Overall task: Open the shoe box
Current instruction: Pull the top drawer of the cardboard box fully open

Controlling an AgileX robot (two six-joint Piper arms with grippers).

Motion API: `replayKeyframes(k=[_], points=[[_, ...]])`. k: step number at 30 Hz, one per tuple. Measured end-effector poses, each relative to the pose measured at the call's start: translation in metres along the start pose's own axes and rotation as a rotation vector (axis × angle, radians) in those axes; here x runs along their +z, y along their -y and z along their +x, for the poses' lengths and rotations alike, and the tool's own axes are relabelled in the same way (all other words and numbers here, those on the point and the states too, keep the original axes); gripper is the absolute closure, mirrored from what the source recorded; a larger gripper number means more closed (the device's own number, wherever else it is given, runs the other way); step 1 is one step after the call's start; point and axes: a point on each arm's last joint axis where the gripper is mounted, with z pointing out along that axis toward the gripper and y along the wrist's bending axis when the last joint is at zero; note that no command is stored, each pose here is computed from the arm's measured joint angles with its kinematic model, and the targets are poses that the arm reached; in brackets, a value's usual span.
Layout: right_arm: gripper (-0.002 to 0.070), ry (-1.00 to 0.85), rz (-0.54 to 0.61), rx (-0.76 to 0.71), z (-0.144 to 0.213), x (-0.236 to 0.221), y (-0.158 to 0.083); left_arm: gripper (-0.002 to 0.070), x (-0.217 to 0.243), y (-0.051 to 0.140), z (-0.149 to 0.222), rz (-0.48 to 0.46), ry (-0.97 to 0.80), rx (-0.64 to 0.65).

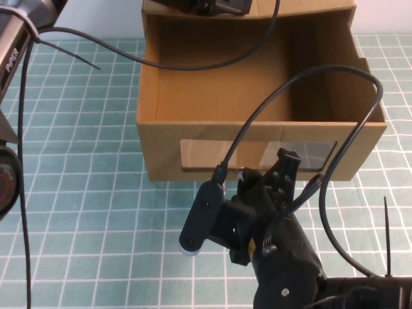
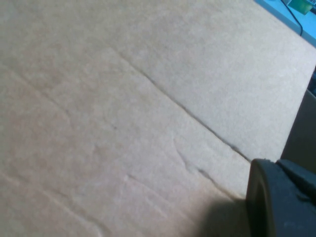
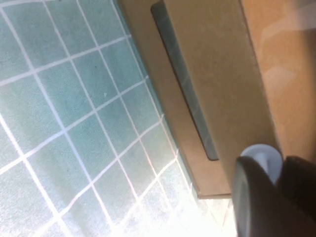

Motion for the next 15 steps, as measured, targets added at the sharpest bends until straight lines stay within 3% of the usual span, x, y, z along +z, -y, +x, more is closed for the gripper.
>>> replayKeyframes(k=[2,4,7,10,15], points=[[0.0594,-0.004,-0.002,0.003,0.000,0.000,0.000,0.0680,0.000,0.000,0.000,0.000,-0.001,-0.001],[0.0531,-0.022,-0.027,0.037,0.001,-0.001,-0.001,0.0680,0.000,0.000,0.000,0.000,-0.001,-0.001],[0.0335,-0.063,-0.092,0.089,-0.004,-0.005,-0.001,0.0680,0.000,0.000,0.000,0.000,0.001,-0.001],[0.0190,-0.026,-0.171,0.076,-0.012,-0.013,0.006,0.0680,-0.003,0.002,-0.002,-0.001,0.008,0.001],[0.0146,0.113,-0.358,0.109,-0.028,-0.046,0.033,0.0680,-0.021,0.014,-0.014,-0.033,0.019,0.044]])
